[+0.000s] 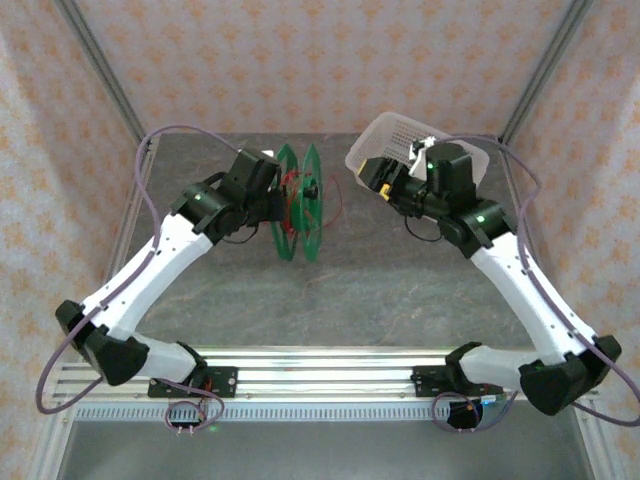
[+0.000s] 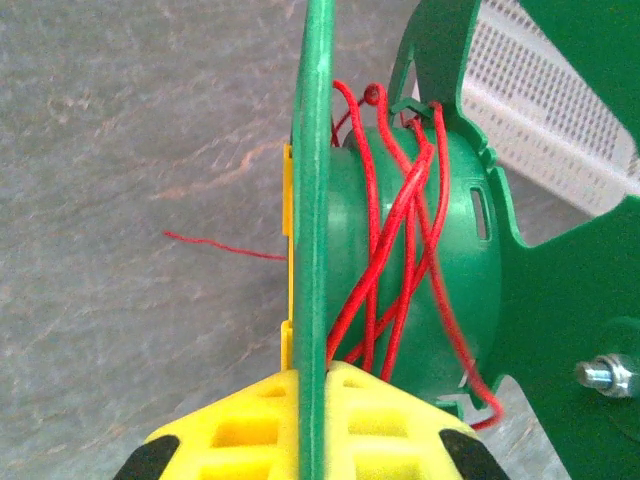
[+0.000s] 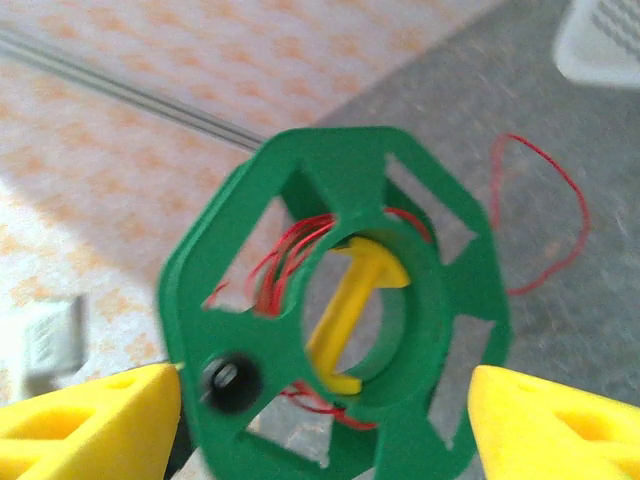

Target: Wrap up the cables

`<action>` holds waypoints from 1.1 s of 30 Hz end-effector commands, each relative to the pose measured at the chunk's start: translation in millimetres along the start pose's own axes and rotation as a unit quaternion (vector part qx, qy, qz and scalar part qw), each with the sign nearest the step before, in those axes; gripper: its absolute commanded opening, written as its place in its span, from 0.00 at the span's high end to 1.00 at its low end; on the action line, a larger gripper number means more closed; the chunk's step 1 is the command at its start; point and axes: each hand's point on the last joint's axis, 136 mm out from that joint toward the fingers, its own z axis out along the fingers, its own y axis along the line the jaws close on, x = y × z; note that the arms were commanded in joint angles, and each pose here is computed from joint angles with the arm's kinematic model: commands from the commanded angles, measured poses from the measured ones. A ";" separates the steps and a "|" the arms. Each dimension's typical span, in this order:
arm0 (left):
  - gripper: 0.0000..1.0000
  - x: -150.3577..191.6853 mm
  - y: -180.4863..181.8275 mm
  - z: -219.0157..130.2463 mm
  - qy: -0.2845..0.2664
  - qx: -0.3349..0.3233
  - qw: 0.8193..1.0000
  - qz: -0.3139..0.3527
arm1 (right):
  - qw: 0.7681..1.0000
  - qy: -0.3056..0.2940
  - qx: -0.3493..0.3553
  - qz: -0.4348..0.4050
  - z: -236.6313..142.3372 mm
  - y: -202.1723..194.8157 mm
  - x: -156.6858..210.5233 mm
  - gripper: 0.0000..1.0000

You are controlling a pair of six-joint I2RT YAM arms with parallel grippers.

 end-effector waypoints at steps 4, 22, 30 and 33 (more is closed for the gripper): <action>1.00 0.4 12.8 -20.7 -0.040 0.004 0.999 0.011 | 0.993 0.068 0.075 0.069 58.3 -96.9 42.2 0.33; 1.00 16.2 30.4 -16.5 0.003 0.040 0.998 -0.049 | 0.982 0.127 -0.013 -0.139 234.1 -143.0 63.4 0.54; 1.00 20.6 35.5 -16.1 0.013 0.046 0.997 -0.053 | 0.983 0.136 0.013 -0.125 280.0 -161.8 59.2 0.52; 1.00 19.4 36.7 -17.6 0.012 0.049 0.997 -0.056 | 0.983 0.138 0.006 -0.118 288.2 -160.1 61.2 0.54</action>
